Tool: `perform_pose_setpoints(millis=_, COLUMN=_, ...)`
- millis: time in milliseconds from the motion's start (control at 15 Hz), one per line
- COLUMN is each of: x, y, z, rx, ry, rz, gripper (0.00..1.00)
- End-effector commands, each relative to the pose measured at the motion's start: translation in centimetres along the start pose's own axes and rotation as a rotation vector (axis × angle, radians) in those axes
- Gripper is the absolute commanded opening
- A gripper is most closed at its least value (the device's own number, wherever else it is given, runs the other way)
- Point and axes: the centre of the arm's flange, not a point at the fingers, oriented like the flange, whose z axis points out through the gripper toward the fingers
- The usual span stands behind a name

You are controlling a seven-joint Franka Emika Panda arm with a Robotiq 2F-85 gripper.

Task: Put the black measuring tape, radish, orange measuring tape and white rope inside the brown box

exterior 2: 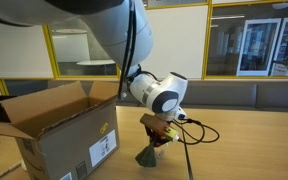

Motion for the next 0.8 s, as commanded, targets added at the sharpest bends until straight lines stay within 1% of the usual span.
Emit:
perform_pose_setpoints(millis=0, x=-3.3, y=-0.3, z=-6.9, rx=0.015, ry=0.078, rz=0.035, gripper=0.15)
perform_pose_setpoints(millis=67, x=-3.9, y=-0.7, z=-8.6, rx=0.015, ry=0.102, rz=0.039, gripper=0.15)
perform_pose_setpoints(millis=267, x=-5.5, y=-3.7, z=-13.4, rx=0.001, ry=0.176, rz=0.020, gripper=0.15)
perform_pose_setpoints(millis=533, x=-7.9, y=-9.2, z=-19.1, rx=-0.005, ry=0.256, rz=-0.033, gripper=0.15)
perform_pose_setpoints(millis=733, x=-9.8, y=-13.8, z=-23.3, rx=-0.011, ry=0.332, rz=-0.071, gripper=0.15)
